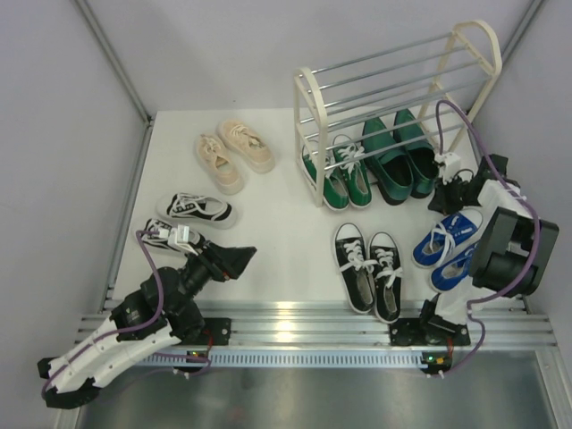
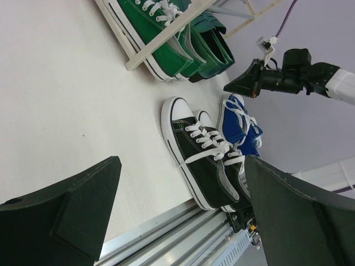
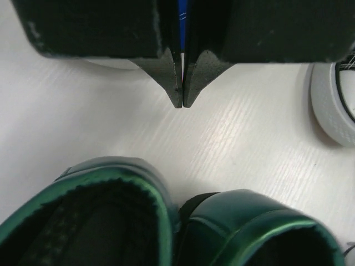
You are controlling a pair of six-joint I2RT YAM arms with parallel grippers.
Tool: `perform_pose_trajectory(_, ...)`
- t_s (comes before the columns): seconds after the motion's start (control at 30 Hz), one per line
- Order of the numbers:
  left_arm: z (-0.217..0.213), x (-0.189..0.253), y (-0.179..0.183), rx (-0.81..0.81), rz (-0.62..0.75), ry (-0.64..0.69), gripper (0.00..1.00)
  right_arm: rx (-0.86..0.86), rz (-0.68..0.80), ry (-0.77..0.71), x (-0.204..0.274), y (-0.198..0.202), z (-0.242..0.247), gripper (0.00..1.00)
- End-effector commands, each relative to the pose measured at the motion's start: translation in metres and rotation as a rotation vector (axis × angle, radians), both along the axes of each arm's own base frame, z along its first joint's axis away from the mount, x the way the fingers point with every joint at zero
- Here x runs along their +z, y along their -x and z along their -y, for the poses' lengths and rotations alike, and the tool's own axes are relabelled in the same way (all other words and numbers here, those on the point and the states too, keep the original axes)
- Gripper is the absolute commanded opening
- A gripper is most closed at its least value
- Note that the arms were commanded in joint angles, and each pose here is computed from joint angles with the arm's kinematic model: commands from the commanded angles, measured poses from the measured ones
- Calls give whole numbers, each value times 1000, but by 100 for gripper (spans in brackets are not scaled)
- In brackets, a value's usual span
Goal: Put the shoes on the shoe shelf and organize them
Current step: Place the shoe at the shoe shelf, then pick up the shoe at the center of the board.
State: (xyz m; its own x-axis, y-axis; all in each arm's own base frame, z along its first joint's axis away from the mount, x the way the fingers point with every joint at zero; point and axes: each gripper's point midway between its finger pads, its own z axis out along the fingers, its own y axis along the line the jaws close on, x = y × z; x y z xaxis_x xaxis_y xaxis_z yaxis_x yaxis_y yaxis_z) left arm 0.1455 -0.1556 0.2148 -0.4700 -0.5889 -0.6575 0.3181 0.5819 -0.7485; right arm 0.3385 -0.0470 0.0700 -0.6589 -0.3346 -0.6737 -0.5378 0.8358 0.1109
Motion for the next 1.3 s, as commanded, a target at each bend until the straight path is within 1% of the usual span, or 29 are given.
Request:
perform_pose_trajectory(0.0, -3, 10, 1, 4, 21, 21, 98, -7, 56, 22, 13, -30, 13, 0)
perform_pose_trajectory(0.13, -2, 8, 1, 3, 14, 23, 98, -46, 64, 2, 15, -54, 18, 0)
perform_pose_trajectory(0.27, -2, 7, 0, 5, 11, 23, 98, -81, 107, 5, 25, -75, 24, 0)
perform_pose_trajectory(0.53, -1, 5, -1, 8, 2, 21, 98, -118, 135, -18, 37, -91, 22, 0)
perform_pose_trajectory(0.63, -1, 6, 0, 7, 3, 21, 98, -133, 139, -12, 38, -92, 23, 0)
perform_pose_trajectory(0.73, -2, 6, -1, 13, 4, 21, 98, -168, 144, 30, 41, -91, 32, 0)
perform_pose_trajectory(0.83, -6, 0, -4, 46, -29, 0, 97, -211, 154, 87, 48, -84, 45, 0)
perform_pose_trajectory(0.9, -7, -4, -7, 68, -53, -16, 97, -236, 168, 109, 56, -73, 54, 2)
perform_pose_trajectory(1.0, -3, -14, -14, 92, -97, -83, 96, -230, 186, 137, 67, -52, 61, 4)
perform_pose_trajectory(1.03, 1, -23, -18, 99, -124, -134, 96, -212, 186, 151, 72, -38, 59, 6)
perform_pose_trajectory(1.1, 6, -21, -23, 111, -140, -171, 95, -165, 195, 159, 79, -24, 51, 8)
perform_pose_trajectory(1.13, 13, -32, -27, 109, -173, -233, 95, -126, 223, 131, 91, -13, 36, 11)
perform_pose_trajectory(1.2, 25, -24, -32, 88, -178, -252, 95, -76, 209, 79, 98, 10, 15, 16)
perform_pose_trajectory(1.23, 36, -35, -35, 72, -208, -300, 94, -45, 224, 61, 104, 18, 6, 25)
perform_pose_trajectory(1.27, 47, -36, -33, 25, -226, -302, 93, -7, 266, 12, 118, 29, -12, 30)
